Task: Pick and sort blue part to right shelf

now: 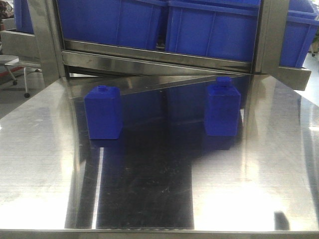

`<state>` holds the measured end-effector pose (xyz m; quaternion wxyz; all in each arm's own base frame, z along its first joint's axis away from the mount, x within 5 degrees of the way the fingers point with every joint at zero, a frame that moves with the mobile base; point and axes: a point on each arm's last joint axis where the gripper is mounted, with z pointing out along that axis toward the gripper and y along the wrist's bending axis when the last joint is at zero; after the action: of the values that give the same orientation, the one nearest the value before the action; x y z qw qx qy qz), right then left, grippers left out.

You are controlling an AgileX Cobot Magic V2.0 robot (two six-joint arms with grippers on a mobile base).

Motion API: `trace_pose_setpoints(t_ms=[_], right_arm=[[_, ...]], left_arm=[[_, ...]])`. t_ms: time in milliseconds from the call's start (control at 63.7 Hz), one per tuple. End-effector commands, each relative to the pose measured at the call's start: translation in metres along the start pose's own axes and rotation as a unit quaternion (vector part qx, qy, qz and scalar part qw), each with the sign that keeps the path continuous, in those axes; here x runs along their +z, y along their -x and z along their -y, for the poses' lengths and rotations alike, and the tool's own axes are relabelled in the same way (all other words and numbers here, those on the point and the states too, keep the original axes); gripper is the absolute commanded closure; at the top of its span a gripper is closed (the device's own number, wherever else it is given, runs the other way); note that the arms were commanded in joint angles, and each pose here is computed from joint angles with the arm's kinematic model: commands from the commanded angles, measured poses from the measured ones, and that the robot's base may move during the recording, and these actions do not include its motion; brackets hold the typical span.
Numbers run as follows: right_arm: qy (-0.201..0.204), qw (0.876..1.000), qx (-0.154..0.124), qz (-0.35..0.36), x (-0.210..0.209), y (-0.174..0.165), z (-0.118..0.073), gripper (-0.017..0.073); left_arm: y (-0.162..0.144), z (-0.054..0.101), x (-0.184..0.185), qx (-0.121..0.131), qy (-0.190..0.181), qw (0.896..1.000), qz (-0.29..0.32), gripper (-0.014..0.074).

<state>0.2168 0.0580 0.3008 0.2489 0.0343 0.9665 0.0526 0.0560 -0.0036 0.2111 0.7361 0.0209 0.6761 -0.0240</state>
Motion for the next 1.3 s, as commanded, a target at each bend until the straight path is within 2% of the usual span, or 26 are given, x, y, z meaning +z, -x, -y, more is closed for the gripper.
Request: trace_pose_setpoints(t_ms=[0, 267, 503, 597, 754, 1288], right_arm=[[0.007, 1.0, -0.01, 0.013, -0.007, 0.022, -0.015, -0.0052], [-0.003, 0.999, 0.015, -0.045, 0.015, 0.069, -0.059, -0.0052], [-0.003, 0.997, -0.011, -0.075, 0.04, 0.099, -0.103, -0.0052], [-0.001, 0.996, -0.013, -0.085, 0.049, 0.108, -0.114, -0.0052], [-0.001, 0.996, -0.012, -0.094, 0.064, 0.116, -0.122, -0.0052], [-0.02, 0.99, -0.012, -0.138, 0.113, 0.109, -0.125, -0.0052]], left_arm=[[0.001, -0.001, -0.001, -0.008, 0.005, 0.999, 0.04, 0.0461], [0.001, -0.001, -0.001, -0.008, 0.005, 0.999, 0.04, 0.0461], [0.001, -0.001, -0.001, -0.008, 0.005, 0.999, 0.04, 0.0461], [0.001, -0.001, -0.001, -0.008, 0.005, 0.999, 0.04, 0.0461], [0.001, -0.001, -0.001, -0.008, 0.005, 0.999, 0.04, 0.0461], [0.001, -0.001, -0.001, -0.008, 0.005, 0.999, 0.04, 0.0461]])
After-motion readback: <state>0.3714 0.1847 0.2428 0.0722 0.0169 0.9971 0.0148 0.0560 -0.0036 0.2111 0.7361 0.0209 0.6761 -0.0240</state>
